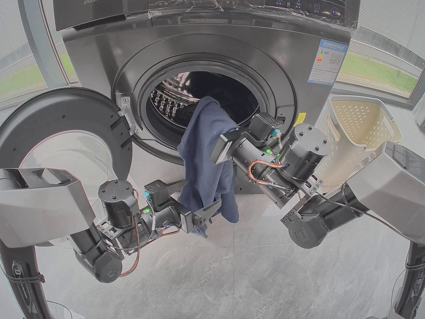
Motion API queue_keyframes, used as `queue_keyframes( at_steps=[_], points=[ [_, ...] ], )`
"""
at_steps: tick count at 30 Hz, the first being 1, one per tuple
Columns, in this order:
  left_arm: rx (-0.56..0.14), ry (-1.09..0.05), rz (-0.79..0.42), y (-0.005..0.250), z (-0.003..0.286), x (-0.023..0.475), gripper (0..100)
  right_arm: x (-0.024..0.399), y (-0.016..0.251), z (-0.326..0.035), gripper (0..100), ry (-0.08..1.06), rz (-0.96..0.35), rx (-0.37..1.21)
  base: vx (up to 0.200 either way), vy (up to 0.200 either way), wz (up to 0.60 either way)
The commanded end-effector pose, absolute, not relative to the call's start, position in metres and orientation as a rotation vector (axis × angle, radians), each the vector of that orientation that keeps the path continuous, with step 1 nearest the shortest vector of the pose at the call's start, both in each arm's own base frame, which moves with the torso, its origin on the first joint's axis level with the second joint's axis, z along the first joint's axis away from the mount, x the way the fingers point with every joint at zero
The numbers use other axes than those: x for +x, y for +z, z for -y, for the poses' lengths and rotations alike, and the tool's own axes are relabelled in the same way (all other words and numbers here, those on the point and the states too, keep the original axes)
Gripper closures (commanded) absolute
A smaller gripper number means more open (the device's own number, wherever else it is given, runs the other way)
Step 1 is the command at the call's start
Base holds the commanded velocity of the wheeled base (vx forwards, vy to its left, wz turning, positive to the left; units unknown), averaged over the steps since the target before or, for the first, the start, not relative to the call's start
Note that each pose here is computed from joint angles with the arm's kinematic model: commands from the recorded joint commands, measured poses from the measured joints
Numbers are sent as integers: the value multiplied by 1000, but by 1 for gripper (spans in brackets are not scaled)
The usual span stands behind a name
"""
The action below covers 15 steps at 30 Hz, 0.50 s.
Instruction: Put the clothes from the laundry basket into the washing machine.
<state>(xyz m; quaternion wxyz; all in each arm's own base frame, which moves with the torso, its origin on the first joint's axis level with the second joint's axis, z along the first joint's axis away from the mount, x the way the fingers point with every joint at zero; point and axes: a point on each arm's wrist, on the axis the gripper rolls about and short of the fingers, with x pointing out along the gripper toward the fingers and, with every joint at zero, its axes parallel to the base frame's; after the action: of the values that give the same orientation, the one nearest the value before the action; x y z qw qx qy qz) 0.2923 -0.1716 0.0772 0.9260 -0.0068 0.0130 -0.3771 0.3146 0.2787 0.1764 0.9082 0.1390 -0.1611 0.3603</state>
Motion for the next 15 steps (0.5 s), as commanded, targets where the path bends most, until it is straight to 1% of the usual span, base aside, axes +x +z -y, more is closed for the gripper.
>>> queue_keyframes(
  at_steps=[1,5,10,11,15],
  points=[
    [-16,-779,-40,61,183,306,0,306,181,-286,100,769,339,296,0,0,0],
    [-17,-771,-20,56,190,320,0,297,186,-291,100,791,346,305,0,0,0],
    [-25,-741,5,53,193,333,0,290,194,-292,100,790,353,314,0,0,0],
    [-37,-712,19,54,192,339,0,287,198,-293,100,793,358,321,0,0,0],
    [-48,-671,42,54,191,351,0,283,202,-293,100,800,365,328,0,0,0]
  ],
)
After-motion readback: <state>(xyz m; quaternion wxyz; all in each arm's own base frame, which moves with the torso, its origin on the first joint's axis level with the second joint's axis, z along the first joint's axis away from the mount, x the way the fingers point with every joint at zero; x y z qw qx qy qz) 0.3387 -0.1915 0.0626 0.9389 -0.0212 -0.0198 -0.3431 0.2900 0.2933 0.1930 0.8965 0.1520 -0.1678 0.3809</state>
